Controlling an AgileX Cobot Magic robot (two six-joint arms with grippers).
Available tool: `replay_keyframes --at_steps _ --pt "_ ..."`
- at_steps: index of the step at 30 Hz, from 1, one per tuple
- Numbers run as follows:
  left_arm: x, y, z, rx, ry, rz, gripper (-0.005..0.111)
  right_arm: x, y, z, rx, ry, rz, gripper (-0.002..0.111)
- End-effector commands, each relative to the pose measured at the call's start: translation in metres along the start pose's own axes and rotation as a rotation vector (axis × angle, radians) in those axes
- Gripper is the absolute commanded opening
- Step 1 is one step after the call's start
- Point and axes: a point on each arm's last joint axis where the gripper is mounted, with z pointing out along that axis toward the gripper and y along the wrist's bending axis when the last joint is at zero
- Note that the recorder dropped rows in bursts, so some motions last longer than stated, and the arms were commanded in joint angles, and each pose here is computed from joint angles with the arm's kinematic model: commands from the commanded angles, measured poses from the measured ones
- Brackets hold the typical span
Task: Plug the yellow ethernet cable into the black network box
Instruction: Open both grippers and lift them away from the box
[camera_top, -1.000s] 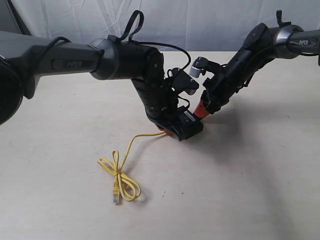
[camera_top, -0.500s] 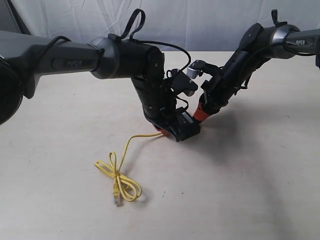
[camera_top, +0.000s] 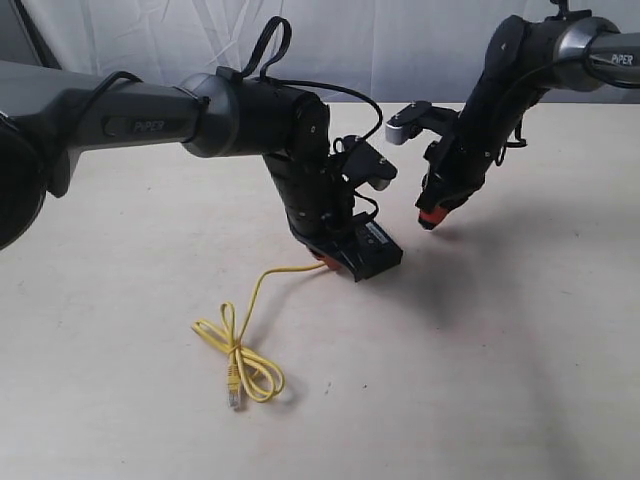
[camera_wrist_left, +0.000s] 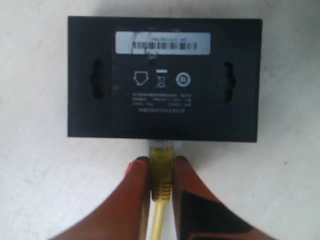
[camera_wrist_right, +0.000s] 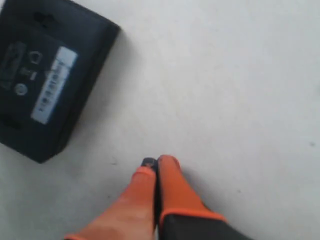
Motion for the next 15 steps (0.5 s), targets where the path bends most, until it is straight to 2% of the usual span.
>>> replay_keyframes --at_steps 1,3,6,10,13,15 --pt "0.0 -0.001 -0.003 0.008 0.014 -0.006 0.008 0.001 -0.01 -0.023 0.185 -0.011 0.112 -0.001" --pt "0.002 -0.001 -0.003 0.008 0.031 0.001 0.017 0.001 -0.011 -0.033 0.247 -0.009 0.155 -0.001" --pt "0.003 -0.001 -0.003 0.013 0.043 0.001 0.039 0.001 -0.01 -0.051 0.316 -0.028 0.208 -0.001" --pt "0.002 -0.001 -0.003 0.012 0.041 -0.007 0.065 -0.002 -0.003 -0.072 0.334 -0.085 0.248 -0.001" --pt "0.003 0.001 -0.005 -0.014 0.057 -0.031 0.075 -0.002 0.002 -0.083 0.335 -0.1 0.276 -0.001" --pt "0.005 0.003 -0.009 -0.044 0.075 -0.039 0.075 -0.001 0.006 -0.09 0.335 -0.097 0.274 -0.001"
